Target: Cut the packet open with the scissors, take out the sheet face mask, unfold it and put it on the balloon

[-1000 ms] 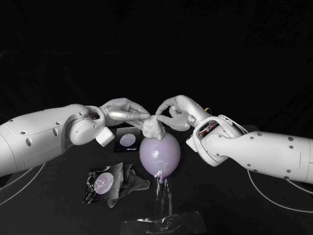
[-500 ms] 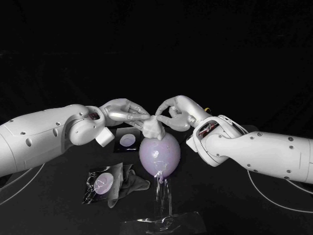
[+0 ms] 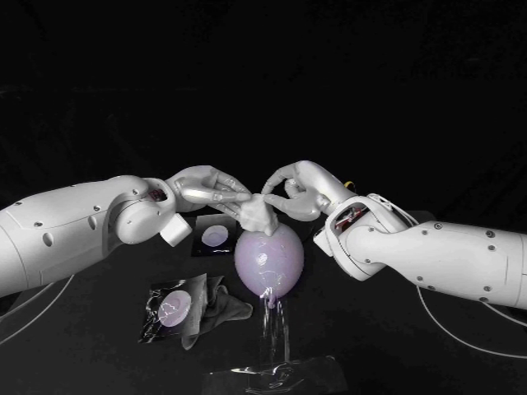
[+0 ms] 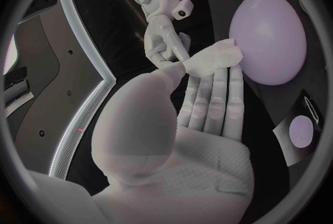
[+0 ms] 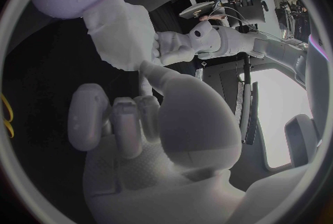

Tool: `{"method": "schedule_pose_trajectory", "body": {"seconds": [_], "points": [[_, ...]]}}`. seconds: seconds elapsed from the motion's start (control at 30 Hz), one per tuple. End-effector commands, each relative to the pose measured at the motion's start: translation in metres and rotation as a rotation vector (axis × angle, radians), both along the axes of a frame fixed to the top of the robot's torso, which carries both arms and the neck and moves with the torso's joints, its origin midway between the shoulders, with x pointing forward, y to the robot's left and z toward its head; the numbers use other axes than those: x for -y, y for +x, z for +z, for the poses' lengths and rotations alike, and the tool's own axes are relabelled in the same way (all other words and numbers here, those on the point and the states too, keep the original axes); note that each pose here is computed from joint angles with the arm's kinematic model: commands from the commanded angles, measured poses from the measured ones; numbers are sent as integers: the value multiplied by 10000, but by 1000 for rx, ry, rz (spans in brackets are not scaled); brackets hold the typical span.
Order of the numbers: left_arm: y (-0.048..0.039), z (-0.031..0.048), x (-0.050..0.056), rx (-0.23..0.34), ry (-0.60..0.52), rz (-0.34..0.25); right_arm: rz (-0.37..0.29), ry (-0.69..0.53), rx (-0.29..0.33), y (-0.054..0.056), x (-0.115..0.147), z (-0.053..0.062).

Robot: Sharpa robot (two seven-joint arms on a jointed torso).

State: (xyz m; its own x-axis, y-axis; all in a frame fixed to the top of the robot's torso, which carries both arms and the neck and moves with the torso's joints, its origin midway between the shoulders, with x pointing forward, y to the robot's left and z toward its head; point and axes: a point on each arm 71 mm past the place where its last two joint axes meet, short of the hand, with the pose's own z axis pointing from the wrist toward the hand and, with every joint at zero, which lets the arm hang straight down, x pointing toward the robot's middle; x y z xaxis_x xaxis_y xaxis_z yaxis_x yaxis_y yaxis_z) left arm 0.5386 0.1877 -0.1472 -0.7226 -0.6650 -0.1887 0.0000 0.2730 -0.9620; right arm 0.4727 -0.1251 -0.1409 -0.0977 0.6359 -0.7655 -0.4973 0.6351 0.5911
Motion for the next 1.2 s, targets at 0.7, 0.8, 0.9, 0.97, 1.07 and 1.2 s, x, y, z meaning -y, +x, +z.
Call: {"method": "schedule_pose_trajectory", "body": {"seconds": [0.7, 0.8, 0.9, 0.97, 1.07, 1.2], "points": [[-7, 27, 37, 25, -18, -25, 15, -15, 8, -1, -19, 4], [-6, 31, 35, 23, -28, -23, 14, -15, 7, 2, -17, 3], [-7, 32, 33, 19, -35, -26, 12, -16, 6, 7, -13, 2], [-9, 31, 34, 15, -39, -30, 11, -17, 6, 11, -9, 1], [-15, 30, 39, 11, -42, -37, 9, -18, 7, 16, -6, 0], [-30, 26, 54, 2, -45, -56, 7, -18, 9, 22, -3, 0]]}}
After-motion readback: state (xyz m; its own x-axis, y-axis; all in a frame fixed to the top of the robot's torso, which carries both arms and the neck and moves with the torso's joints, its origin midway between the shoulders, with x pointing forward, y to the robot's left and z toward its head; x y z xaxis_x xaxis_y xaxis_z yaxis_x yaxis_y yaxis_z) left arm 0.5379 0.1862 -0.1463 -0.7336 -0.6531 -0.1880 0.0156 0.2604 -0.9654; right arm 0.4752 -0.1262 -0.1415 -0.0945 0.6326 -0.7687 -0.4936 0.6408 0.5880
